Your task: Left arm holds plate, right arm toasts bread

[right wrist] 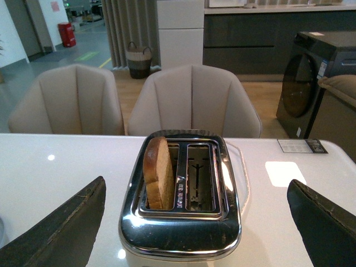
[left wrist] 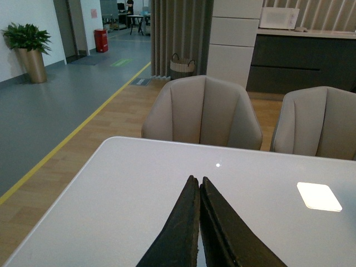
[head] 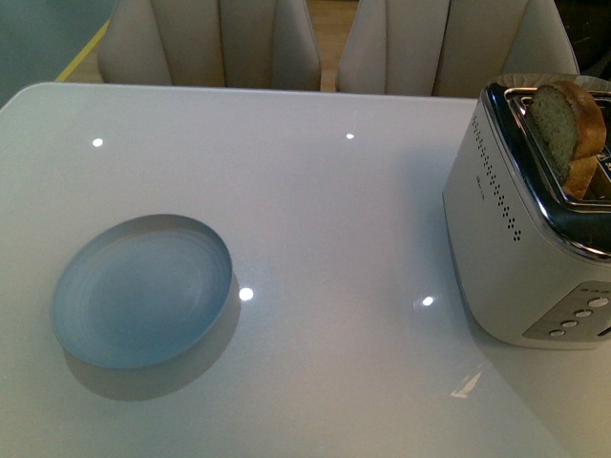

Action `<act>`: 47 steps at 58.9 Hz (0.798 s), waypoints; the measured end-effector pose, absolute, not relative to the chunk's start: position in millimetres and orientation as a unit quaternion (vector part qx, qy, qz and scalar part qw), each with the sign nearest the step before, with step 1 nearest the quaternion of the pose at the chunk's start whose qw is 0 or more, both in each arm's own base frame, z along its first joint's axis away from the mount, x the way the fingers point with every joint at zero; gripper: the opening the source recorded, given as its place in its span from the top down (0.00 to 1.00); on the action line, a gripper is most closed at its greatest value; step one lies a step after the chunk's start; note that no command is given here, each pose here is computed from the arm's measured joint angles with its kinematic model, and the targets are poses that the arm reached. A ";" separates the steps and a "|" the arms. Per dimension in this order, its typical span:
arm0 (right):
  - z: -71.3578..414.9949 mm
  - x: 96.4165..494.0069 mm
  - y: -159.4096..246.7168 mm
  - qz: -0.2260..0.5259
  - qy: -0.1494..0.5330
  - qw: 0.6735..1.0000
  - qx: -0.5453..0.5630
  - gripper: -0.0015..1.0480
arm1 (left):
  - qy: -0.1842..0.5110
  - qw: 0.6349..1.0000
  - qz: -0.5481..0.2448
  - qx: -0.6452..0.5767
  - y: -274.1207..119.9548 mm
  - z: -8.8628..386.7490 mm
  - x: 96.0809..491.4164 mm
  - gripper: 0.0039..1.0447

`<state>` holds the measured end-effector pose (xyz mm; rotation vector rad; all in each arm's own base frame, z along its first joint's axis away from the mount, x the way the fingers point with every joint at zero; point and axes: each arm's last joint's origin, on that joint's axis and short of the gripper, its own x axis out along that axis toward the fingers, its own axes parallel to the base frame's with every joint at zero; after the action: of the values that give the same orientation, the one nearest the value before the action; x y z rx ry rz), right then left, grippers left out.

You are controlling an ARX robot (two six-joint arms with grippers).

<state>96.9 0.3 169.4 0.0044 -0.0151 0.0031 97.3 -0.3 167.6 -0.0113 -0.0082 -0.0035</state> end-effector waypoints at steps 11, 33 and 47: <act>169.4 96.9 0.3 0.002 -0.008 1.000 0.002 0.09 | -0.004 1.000 -0.002 -0.006 -0.3 167.6 97.3 0.73; 169.4 96.9 0.3 0.002 -0.008 1.000 0.002 0.09 | -0.004 1.000 -0.002 -0.006 -0.3 167.6 97.3 0.09; 169.4 96.9 0.3 0.002 -0.008 1.000 0.002 0.09 | -0.004 1.000 -0.002 -0.005 -0.3 167.6 97.3 0.07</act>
<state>96.9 0.3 169.4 0.0044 -0.0151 0.0031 97.3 -0.3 167.6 -0.0097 -0.0082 -0.0035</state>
